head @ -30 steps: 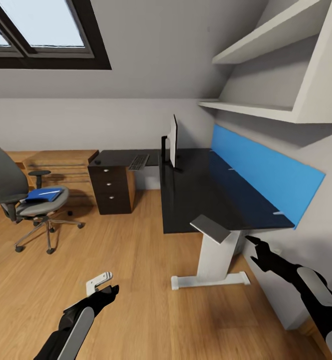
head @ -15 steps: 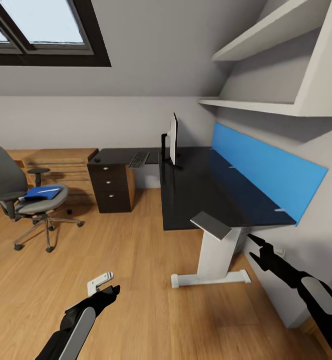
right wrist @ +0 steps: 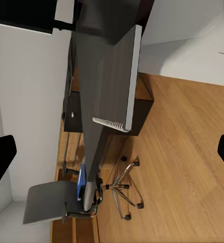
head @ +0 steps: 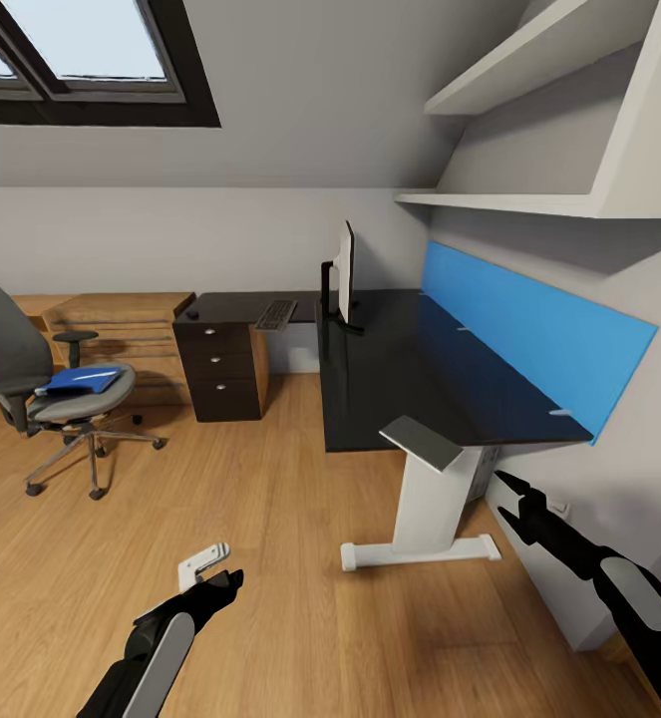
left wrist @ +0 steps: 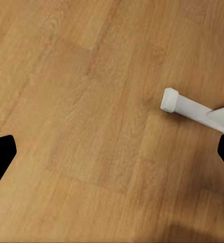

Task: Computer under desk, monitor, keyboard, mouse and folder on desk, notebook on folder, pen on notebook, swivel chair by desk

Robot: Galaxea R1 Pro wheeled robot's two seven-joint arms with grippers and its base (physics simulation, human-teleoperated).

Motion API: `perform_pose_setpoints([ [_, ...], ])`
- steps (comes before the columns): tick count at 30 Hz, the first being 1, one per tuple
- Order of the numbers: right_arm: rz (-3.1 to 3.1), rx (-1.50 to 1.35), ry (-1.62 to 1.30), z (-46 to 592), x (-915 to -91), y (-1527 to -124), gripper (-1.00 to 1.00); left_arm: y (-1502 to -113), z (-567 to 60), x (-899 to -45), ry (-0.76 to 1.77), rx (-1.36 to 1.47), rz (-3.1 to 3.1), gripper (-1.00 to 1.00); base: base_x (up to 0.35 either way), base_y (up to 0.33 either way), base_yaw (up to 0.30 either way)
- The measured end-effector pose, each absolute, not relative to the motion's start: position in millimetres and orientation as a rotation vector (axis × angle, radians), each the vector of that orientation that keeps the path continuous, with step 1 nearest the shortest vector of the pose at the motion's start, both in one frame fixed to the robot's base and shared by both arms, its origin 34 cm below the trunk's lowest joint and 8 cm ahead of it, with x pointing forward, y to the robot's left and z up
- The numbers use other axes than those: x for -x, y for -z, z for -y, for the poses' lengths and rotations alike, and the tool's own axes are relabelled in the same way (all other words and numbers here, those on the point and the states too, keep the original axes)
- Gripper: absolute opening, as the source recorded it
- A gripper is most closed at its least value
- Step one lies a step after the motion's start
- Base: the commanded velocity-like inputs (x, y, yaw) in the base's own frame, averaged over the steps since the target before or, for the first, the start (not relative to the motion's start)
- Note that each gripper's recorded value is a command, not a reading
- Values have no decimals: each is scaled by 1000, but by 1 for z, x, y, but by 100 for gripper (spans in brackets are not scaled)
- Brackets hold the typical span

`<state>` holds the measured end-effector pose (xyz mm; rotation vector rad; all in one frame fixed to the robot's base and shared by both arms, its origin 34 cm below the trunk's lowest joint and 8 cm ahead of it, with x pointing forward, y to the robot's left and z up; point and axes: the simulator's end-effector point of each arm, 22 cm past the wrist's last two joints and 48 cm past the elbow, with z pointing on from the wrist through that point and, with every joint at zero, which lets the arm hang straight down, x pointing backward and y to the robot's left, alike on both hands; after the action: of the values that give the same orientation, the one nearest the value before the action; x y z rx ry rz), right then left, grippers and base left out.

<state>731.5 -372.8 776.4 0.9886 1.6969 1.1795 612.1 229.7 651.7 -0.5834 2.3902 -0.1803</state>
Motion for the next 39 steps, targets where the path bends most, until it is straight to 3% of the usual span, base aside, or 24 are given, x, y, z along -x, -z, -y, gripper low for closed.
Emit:
perform_pose_setpoints([
  [39, -1668, -1077, -1196, 378, -721, -707, 100, -586, -227, -600, 184, 586, -2417, 100, 0, 0, 0],
])
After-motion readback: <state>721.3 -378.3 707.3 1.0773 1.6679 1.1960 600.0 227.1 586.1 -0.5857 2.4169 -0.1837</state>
